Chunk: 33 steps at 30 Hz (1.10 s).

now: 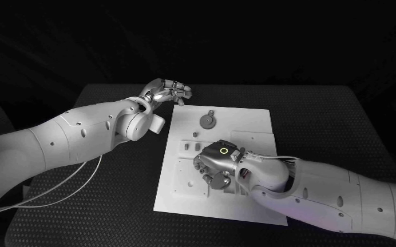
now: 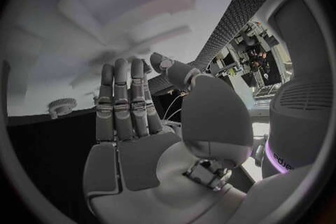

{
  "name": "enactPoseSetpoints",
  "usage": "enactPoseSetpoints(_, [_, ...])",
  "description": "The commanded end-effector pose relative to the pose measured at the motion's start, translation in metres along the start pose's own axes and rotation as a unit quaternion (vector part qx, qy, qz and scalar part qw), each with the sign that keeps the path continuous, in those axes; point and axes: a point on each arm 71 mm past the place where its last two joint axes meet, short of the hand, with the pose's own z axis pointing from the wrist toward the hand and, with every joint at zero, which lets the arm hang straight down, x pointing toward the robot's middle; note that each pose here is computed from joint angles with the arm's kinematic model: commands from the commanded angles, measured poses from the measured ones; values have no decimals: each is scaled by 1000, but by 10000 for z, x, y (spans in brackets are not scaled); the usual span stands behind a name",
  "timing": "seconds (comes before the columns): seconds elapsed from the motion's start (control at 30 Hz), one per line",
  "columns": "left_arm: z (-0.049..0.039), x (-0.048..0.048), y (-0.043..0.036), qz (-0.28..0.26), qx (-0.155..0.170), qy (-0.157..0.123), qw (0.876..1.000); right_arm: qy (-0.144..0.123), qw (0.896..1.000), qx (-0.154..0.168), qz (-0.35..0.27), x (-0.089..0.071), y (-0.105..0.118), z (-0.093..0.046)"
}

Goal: Assemble the parts on the task board

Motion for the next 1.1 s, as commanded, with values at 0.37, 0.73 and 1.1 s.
enactPoseSetpoints(0.37, [-11, -14, -4, -4, 1, 4, 1000, -13, 1000, 27, -3, -98, -155, -124])
enactPoseSetpoints(0.73, [-14, -29, 0, -4, 2, 3, 1000, -62, 997, 44, 26, -500, -330, -348])
enactPoseSetpoints(1.1, [6, -11, -3, -5, 4, 4, 1000, -6, 996, 84, 10, -789, -764, -687])
